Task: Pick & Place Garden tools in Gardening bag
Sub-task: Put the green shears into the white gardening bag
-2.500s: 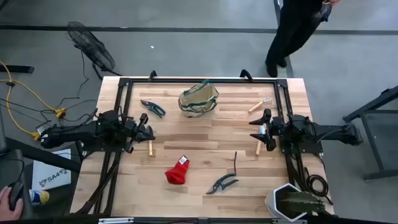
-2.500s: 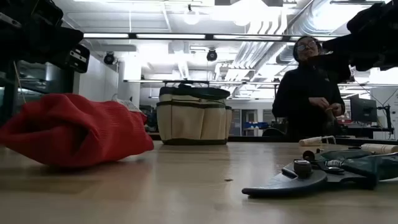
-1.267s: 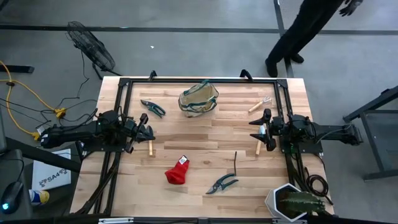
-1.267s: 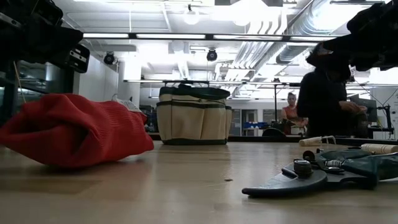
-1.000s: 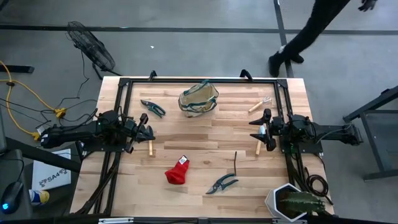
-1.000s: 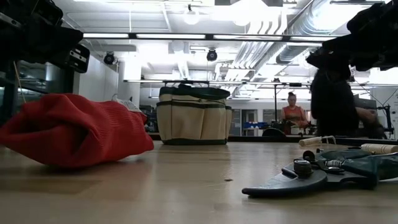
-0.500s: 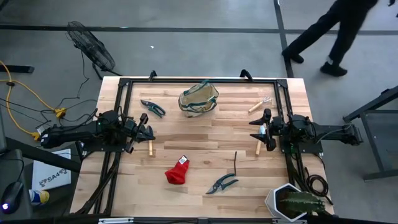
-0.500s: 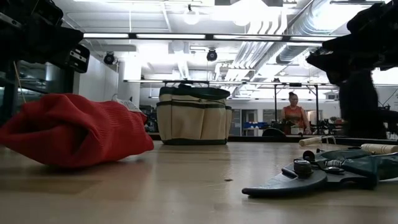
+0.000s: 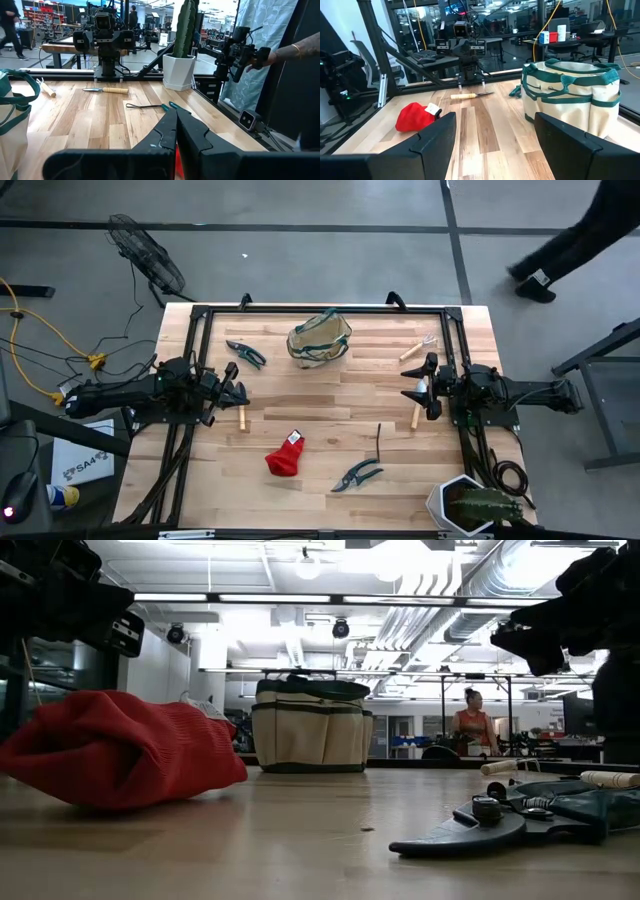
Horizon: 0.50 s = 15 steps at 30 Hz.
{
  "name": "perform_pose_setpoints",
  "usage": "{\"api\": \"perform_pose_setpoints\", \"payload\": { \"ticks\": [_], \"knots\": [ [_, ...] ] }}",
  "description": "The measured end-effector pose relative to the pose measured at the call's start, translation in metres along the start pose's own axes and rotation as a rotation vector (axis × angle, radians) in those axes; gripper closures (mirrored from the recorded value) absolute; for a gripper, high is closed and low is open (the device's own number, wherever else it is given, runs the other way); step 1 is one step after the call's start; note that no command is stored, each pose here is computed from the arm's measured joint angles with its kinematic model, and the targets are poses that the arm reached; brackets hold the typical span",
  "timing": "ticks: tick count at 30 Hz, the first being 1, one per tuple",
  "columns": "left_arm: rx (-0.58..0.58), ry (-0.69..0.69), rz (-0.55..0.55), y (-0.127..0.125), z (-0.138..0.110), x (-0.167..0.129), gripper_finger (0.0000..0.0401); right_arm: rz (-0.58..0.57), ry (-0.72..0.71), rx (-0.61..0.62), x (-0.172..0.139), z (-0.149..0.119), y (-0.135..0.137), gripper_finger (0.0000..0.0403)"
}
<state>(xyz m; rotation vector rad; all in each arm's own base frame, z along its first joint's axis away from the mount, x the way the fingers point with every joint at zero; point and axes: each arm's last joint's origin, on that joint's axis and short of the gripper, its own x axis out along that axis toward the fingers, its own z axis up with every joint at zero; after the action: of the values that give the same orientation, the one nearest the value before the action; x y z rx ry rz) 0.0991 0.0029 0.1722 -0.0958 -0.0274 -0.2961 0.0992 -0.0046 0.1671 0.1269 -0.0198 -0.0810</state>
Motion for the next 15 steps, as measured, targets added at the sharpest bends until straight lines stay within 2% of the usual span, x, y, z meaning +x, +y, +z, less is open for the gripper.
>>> {"api": "perform_pose_setpoints", "payload": {
  "ticks": [15],
  "knots": [
    [0.000, 0.000, -0.004, -0.0001, 0.0000, 0.0000, 0.0401, 0.000, 0.000, 0.000, 0.0000, 0.0000, 0.0000, 0.0142]
  ]
}}
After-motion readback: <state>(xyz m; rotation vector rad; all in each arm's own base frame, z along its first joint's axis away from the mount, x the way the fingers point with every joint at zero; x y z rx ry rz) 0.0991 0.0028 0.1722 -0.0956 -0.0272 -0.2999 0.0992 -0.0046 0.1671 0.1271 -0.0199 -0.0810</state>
